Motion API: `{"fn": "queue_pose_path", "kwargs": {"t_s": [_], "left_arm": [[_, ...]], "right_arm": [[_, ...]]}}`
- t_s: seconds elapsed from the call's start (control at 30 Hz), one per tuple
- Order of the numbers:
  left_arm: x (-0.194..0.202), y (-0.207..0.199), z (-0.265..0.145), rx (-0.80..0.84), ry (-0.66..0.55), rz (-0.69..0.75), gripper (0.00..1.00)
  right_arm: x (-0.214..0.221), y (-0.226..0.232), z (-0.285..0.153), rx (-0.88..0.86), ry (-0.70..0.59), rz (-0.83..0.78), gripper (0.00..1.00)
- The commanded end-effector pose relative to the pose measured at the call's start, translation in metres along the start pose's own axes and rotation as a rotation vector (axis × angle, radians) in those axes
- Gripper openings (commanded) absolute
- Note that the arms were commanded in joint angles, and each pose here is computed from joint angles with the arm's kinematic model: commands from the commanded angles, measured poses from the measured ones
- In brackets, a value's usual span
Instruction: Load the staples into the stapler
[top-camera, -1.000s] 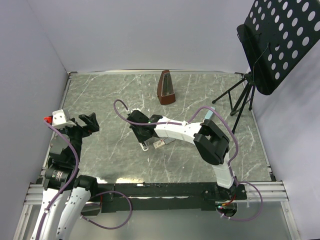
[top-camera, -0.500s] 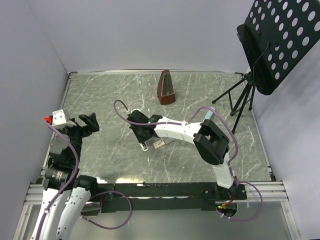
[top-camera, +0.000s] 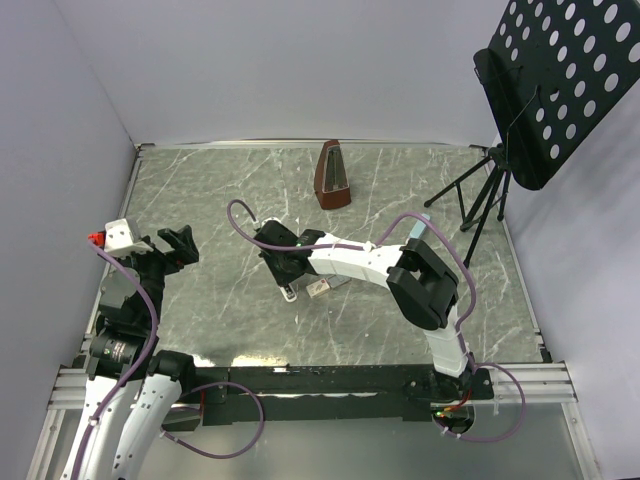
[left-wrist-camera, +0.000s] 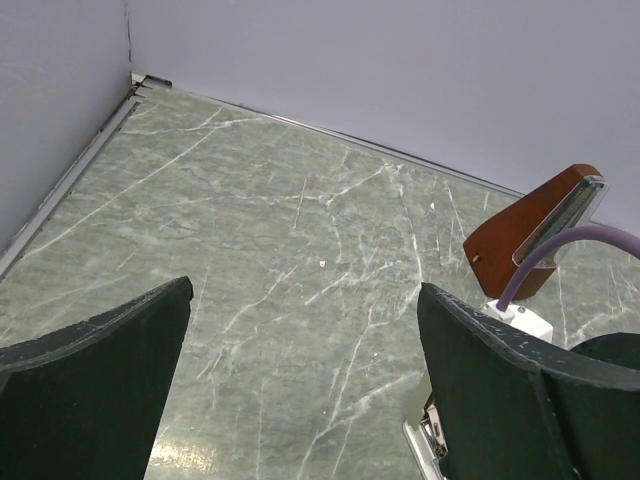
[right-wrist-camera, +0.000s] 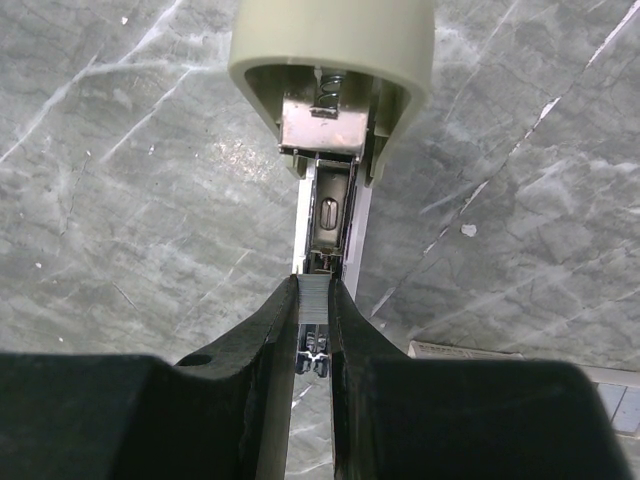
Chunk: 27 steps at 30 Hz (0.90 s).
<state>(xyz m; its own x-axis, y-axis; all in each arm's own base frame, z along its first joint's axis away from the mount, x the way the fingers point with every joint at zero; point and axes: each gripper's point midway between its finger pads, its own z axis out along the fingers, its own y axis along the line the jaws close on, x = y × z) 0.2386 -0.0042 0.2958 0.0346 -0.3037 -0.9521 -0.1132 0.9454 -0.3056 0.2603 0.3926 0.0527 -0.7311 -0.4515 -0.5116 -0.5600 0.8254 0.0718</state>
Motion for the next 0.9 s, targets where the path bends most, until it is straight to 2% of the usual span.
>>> {"fn": "queue_pose_path", "kwargs": {"t_s": [0.0,0.87], "left_arm": [[-0.0067,-0.0034,0.0021,0.014,-0.026,-0.009,0.99],[-0.0061,-0.003,0.0024,0.012,-0.024,-0.008,0.99]], "right_arm": [[-0.0032,-0.0055,0.002,0.023,-0.009,0.021,0.07],[0.0036,-0.0048,0.0088,0.013,0.029,0.014,0.07]]}}
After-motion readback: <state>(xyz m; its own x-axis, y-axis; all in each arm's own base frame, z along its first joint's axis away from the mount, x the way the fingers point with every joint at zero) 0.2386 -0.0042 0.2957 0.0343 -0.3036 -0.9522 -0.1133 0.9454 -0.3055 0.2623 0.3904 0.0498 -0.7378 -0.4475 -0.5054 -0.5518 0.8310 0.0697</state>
